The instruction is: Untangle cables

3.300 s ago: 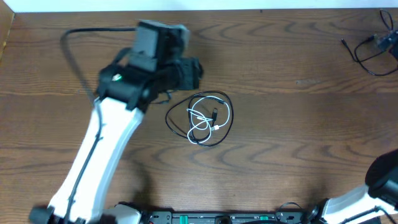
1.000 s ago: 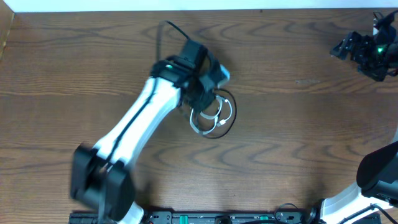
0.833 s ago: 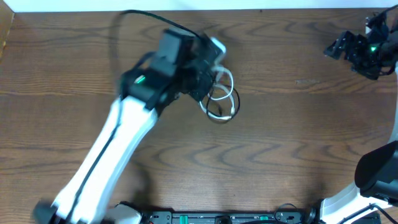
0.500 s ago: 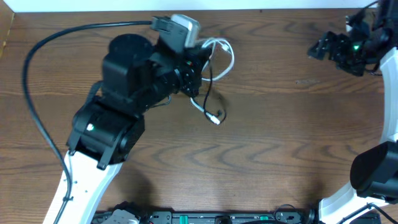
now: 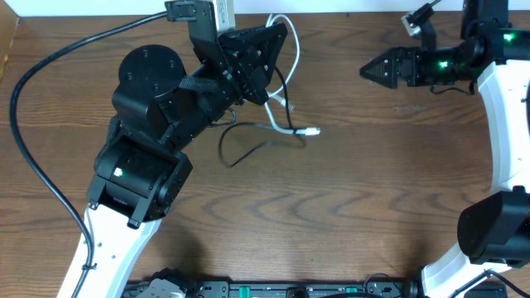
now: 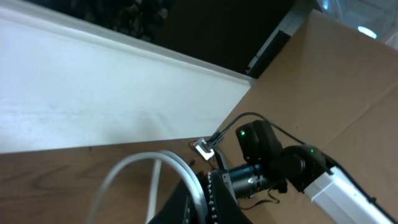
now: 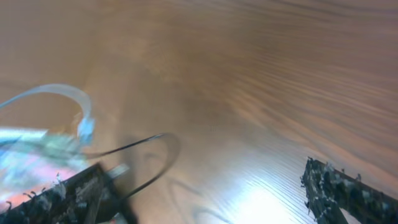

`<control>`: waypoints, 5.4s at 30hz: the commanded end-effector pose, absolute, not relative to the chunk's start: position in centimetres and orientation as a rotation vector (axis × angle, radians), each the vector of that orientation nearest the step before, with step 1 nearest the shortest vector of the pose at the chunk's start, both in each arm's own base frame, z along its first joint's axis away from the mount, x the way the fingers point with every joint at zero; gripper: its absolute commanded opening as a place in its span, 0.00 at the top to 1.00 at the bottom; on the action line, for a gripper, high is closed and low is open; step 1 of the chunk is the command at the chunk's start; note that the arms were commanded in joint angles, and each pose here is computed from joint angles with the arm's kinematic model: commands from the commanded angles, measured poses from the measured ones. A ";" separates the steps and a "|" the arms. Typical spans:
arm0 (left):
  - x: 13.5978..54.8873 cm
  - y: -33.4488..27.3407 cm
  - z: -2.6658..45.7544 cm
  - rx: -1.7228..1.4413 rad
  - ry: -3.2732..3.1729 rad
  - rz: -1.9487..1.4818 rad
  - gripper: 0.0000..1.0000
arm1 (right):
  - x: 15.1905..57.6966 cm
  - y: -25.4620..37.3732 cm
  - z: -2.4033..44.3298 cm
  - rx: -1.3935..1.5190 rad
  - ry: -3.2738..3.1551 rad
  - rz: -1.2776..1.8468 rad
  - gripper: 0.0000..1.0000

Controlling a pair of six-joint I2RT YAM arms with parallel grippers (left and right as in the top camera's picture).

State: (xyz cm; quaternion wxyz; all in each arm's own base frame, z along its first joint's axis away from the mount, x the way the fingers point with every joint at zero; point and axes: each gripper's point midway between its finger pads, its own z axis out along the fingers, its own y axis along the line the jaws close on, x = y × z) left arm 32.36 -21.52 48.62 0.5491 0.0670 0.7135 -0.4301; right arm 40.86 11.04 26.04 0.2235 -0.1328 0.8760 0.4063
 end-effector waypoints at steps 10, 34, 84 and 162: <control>33.9 -21.3 47.6 0.081 1.729 -1.028 0.93 | 36.8 19.9 29.4 -0.917 2.046 1.358 0.03; 34.2 -21.5 46.2 0.026 1.792 -1.055 0.93 | 35.2 28.7 26.3 -0.963 2.276 1.169 0.96; 35.4 -1.7 35.3 -0.333 2.117 0.118 0.93 | 39.2 -6.5 17.9 0.492 2.696 0.692 0.99; 34.6 -17.4 30.1 0.197 2.394 -0.860 0.92 | 42.8 -5.3 28.6 -0.082 2.369 1.096 0.07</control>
